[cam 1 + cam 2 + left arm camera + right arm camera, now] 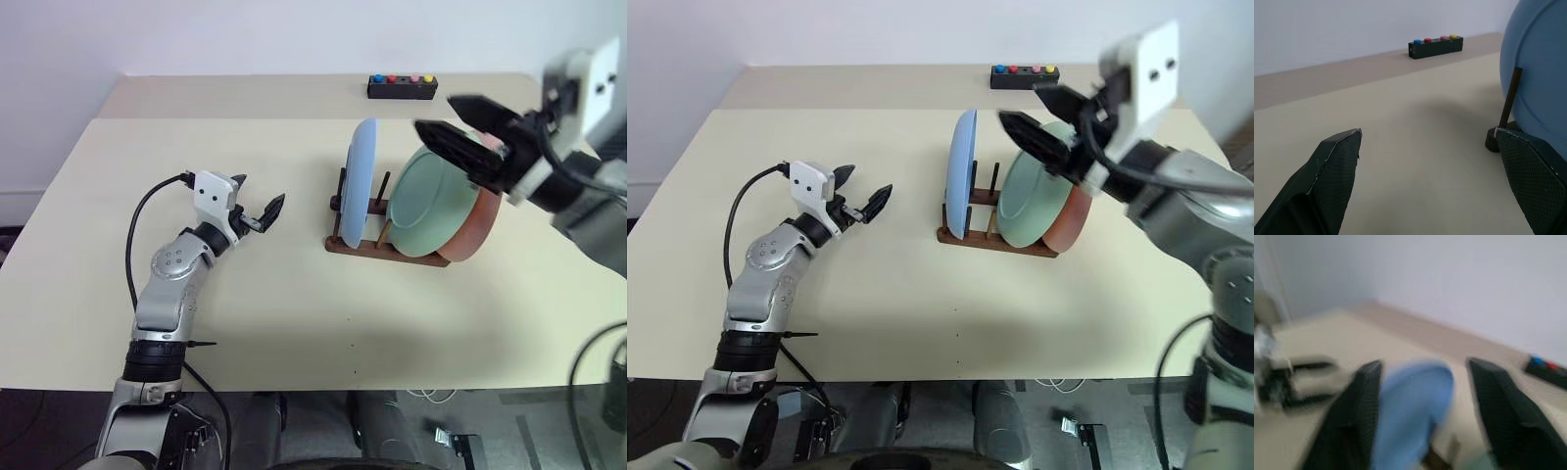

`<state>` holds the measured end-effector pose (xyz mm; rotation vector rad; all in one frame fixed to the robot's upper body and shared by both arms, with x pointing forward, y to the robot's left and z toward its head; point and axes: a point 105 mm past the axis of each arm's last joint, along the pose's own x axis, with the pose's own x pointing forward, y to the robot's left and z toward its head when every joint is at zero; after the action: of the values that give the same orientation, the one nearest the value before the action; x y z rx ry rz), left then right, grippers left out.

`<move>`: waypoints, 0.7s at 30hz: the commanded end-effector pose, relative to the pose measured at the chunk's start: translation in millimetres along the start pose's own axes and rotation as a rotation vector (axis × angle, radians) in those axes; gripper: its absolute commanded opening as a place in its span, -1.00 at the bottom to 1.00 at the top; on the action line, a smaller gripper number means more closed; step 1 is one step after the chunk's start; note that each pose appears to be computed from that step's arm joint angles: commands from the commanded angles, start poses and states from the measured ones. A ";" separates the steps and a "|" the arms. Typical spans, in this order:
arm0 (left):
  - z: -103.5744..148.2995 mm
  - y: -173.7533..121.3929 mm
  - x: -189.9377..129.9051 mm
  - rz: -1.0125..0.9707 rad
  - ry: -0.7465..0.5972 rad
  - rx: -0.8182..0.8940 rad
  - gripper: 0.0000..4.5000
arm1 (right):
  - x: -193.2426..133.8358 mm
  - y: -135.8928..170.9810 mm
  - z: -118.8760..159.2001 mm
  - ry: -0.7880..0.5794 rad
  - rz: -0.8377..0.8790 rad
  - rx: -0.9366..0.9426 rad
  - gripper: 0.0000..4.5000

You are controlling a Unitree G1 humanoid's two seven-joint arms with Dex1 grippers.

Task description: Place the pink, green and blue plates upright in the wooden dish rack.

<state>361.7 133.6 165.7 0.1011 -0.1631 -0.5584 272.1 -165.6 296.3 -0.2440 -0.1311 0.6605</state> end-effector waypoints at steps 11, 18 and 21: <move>-7.6 -58.9 -31.0 -0.451 0.089 -0.033 1.00 | -52.9 8.7 -41.4 0.305 0.062 -0.312 -0.97; -7.7 -63.5 -31.2 -0.461 0.098 -0.033 1.00 | -52.9 2.6 -60.3 0.376 0.035 -0.333 -0.97; -7.9 -64.0 -30.3 -0.460 0.100 -0.031 1.00 | -47.8 -1.2 -63.3 0.378 0.016 -0.339 -0.97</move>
<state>307.6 99.7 136.8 0.1236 0.0025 -0.9968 244.1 -206.6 226.2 -0.6675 0.1636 0.6257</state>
